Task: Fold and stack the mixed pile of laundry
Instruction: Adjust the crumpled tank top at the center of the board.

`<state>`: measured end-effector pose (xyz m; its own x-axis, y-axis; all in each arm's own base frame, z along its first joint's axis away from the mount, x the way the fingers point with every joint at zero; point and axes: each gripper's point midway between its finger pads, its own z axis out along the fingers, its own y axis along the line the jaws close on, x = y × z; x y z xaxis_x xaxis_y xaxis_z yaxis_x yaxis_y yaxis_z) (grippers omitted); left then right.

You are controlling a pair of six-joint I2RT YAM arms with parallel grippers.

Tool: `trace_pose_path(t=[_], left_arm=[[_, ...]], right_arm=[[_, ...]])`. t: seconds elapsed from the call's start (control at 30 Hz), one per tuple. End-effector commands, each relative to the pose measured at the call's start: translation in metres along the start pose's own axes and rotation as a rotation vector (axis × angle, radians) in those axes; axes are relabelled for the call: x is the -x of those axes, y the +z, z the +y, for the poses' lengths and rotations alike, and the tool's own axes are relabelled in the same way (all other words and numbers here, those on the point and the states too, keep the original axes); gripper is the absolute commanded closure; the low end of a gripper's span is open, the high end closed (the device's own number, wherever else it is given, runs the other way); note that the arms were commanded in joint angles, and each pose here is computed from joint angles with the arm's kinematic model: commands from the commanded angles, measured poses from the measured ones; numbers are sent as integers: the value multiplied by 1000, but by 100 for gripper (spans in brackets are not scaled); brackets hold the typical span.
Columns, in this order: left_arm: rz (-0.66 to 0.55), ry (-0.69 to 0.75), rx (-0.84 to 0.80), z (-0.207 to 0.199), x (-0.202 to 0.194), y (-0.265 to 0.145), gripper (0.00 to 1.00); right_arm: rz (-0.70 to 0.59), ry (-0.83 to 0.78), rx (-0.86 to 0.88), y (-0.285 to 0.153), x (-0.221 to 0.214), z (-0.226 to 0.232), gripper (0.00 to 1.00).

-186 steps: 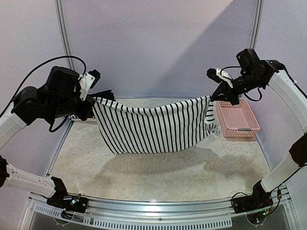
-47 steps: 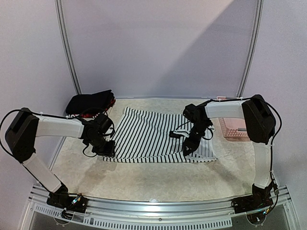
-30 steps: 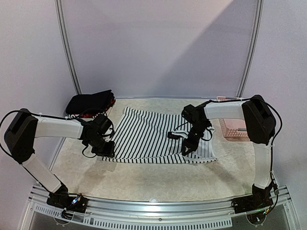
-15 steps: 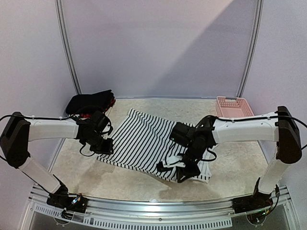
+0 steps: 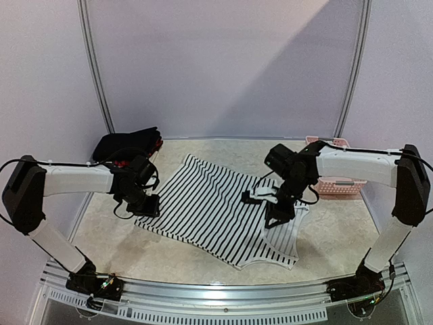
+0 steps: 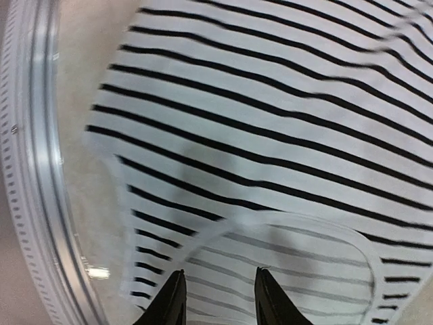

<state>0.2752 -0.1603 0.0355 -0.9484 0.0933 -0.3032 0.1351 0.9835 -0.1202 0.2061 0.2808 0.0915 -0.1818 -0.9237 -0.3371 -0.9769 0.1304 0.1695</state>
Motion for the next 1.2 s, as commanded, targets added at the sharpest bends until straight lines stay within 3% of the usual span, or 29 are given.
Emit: trace_pose_path(t=[0.0, 0.27, 0.63, 0.93, 1.0, 1.17], left_arm=[[-14, -19, 24, 5, 17, 7, 69], [82, -51, 52, 13, -9, 11, 68], [163, -179, -17, 13, -95, 13, 67], [157, -151, -16, -5, -152, -14, 67], [89, -125, -17, -7, -137, -39, 67], [-238, -45, 5, -14, -48, -122, 58]], right_arm=[[-80, 219, -221, -27, -12, -85, 66], [-19, 491, -403, -17, -74, -185, 67], [149, 463, -474, 35, -92, -252, 70], [116, 489, -551, 29, -59, -315, 69], [74, 491, -551, 14, -47, -313, 67], [-56, 479, -589, -52, -17, -293, 60]])
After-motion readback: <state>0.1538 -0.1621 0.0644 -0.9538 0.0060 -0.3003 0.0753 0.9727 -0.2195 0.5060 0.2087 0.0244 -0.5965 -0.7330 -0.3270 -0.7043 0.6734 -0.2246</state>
